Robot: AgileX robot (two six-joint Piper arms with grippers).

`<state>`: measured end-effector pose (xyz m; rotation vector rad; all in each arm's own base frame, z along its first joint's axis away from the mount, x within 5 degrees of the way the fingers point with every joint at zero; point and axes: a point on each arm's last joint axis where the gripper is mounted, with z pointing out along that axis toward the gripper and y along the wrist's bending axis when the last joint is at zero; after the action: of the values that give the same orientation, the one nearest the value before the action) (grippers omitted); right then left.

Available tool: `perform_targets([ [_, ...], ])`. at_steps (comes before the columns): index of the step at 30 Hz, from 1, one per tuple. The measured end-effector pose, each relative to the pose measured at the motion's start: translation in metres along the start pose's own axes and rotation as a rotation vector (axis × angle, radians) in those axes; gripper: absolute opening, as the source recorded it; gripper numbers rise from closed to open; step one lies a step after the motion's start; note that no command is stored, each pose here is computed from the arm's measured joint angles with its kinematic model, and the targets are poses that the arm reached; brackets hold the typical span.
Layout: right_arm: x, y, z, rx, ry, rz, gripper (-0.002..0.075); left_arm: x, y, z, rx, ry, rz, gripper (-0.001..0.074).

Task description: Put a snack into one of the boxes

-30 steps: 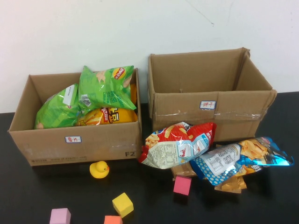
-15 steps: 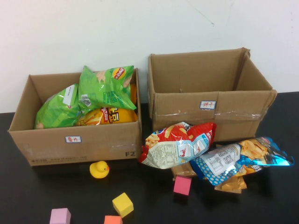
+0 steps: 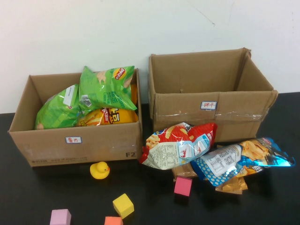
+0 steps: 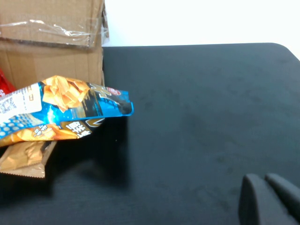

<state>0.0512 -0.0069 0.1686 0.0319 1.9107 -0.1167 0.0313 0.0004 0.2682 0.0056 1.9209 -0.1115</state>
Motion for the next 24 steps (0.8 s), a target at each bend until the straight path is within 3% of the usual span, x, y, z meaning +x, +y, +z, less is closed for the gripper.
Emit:
perform_targets([
  [9,0.0,0.0,0.0,0.0,0.0,0.002,-0.0001,0.0,0.0,0.0,-0.001,-0.003,0.008,-0.0001],
  [11,0.0,0.0,0.0,0.0,0.0,0.002,-0.0001,0.003,0.004,0.005,-0.041,-0.018,0.152,-0.0001],
  [16,0.0,0.0,0.0,0.0,0.0,0.001,-0.0001,0.023,0.004,0.017,-0.041,-0.072,0.318,-0.0001],
  [20,0.0,0.0,0.0,0.0,0.002,0.003,-0.0001,0.051,0.002,0.032,-0.01,-0.049,0.242,-0.0001],
  [24,0.0,0.0,0.0,0.001,0.002,0.001,-0.0001,0.068,0.006,0.047,-0.072,-0.115,0.062,-0.0001],
])
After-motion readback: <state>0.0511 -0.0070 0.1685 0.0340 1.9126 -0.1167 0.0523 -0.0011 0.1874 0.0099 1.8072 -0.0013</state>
